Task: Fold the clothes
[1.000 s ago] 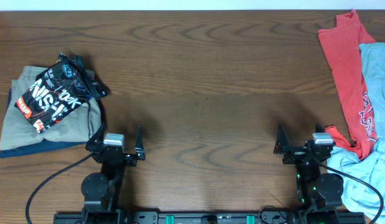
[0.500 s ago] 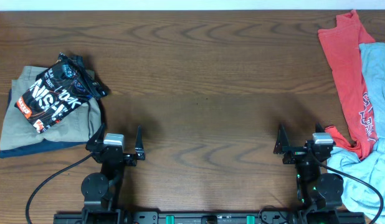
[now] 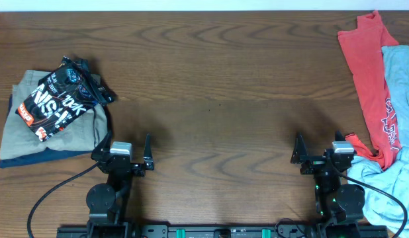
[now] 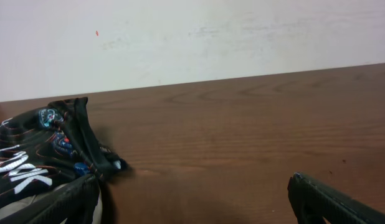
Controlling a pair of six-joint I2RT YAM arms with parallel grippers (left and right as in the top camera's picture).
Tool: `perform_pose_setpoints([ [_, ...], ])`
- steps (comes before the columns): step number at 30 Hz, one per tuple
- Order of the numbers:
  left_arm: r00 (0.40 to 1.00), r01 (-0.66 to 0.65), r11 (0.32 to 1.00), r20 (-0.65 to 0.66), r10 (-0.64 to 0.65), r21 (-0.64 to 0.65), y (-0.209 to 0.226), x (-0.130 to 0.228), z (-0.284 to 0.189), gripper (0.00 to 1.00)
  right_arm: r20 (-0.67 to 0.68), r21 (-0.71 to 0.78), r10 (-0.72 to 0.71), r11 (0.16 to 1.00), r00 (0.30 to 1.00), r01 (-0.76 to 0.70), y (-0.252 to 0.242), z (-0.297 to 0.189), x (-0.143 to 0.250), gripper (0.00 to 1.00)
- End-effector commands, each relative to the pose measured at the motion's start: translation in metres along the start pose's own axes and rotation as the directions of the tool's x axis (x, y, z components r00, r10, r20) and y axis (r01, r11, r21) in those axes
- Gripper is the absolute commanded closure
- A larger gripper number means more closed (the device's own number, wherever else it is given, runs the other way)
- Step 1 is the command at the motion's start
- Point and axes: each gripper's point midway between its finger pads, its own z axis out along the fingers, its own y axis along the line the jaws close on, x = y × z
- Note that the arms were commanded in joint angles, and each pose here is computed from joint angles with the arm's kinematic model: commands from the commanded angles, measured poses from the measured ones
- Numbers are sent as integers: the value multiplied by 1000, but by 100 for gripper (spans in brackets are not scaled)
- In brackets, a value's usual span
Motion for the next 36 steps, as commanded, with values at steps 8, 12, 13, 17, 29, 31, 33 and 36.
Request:
perform_pose_setpoints([
  [8, 999, 18, 999, -41, -17, 36, -6, 14, 1, 2, -2, -14, -17, 1000, 1000, 17, 3, 0, 1, 1],
  [12, 999, 18, 999, -41, -16, 36, -6, 14, 1, 2, -1, -15, -17, 1000, 1000, 17, 4, 0, 1, 1],
  [13, 999, 18, 999, -41, -17, 36, -6, 14, 1, 2, -2, -18, -16, 1000, 1000, 16, 4, 0, 1, 1],
  [17, 999, 18, 999, -40, -17, 37, -7, 14, 1, 2, 1, -20, -16, 1000, 1000, 16, 4, 0, 0, 1],
  [29, 984, 173, 984, -51, -171, 36, -8, 15, 1, 2, -41, -68, 94, 993, 995, -97, 13, 0, 6, 1],
  [31, 974, 219, 975, -70, -216, 32, -8, 16, 0, 2, -70, -50, 92, 994, 993, -96, 11, -1, 9, 1],
  [33, 965, 249, 968, -97, -245, 38, -10, 16, -1, 2, -115, -15, 90, 996, 989, -93, 6, -4, 10, 1],
  [36, 957, 263, 960, -150, -248, 91, -21, 13, -4, 2, -191, 54, 85, 996, 978, -77, -4, -9, 10, 1],
])
